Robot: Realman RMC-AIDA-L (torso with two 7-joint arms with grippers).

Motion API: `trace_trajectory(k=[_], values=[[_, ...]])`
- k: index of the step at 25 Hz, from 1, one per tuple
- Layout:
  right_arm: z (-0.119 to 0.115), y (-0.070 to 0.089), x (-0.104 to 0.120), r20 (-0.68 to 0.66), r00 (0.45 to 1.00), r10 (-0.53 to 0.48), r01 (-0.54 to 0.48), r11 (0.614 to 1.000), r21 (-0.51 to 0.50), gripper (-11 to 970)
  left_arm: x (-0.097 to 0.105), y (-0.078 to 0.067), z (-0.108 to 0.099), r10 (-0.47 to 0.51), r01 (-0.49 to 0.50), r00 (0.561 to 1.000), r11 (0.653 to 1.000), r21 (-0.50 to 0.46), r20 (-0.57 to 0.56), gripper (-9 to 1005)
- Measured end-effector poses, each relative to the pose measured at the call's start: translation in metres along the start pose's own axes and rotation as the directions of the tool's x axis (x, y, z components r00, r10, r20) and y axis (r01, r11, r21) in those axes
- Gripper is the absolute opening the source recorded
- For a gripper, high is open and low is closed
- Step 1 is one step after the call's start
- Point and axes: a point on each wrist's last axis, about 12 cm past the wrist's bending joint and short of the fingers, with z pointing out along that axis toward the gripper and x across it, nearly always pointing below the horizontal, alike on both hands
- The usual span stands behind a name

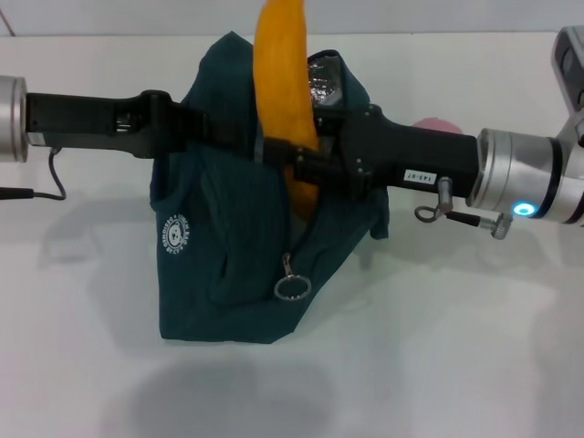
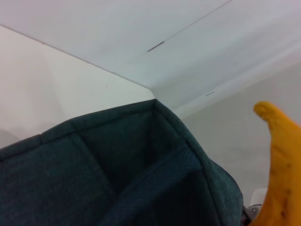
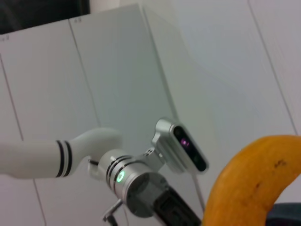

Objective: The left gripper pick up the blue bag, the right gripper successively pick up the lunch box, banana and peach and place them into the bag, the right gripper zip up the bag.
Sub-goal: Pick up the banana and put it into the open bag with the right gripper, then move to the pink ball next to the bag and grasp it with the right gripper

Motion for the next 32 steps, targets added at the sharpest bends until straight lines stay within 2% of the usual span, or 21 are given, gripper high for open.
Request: trace_trajectory(k=[12, 18, 20, 26, 31, 32], values=[[-0.004, -0.002, -0.002, -0.05, 0.997, -0.057, 0.056, 0.998, -0.029, 500, 0.004, 0.003, -0.006, -0.007, 0.007, 1.0, 1.0, -0.008, 0.006, 27], [-0.008, -0.004, -0.004, -0.034, 0.997, -0.067, 0.066, 0.998, -0.021, 736, 0.004, 0.003, -0.006, -0.004, 0.004, 1.0, 1.0, -0.01, 0.008, 27], [-0.012, -0.005, -0.007, -0.007, 0.998, -0.07, 0.069, 0.998, -0.007, 772, 0.004, 0.003, -0.007, -0.005, 0.005, 1.0, 1.0, -0.01, 0.008, 27], [-0.05, -0.01, -0.027, 0.172, 0.983, -0.069, 0.052, 0.993, 0.102, 879, 0.004, 0.003, -0.007, -0.006, 0.006, 1.0, 1.0, -0.011, 0.009, 27], [-0.092, -0.015, -0.028, 0.217, 0.971, -0.096, 0.035, 0.963, 0.268, 874, 0.003, 0.002, -0.01, -0.007, 0.007, 1.0, 1.0, -0.002, 0.024, 28], [-0.092, -0.015, -0.028, 0.217, 0.971, -0.096, 0.035, 0.963, 0.268, 873, 0.002, 0.002, -0.011, -0.007, 0.007, 1.0, 1.0, 0.0, 0.027, 28]])
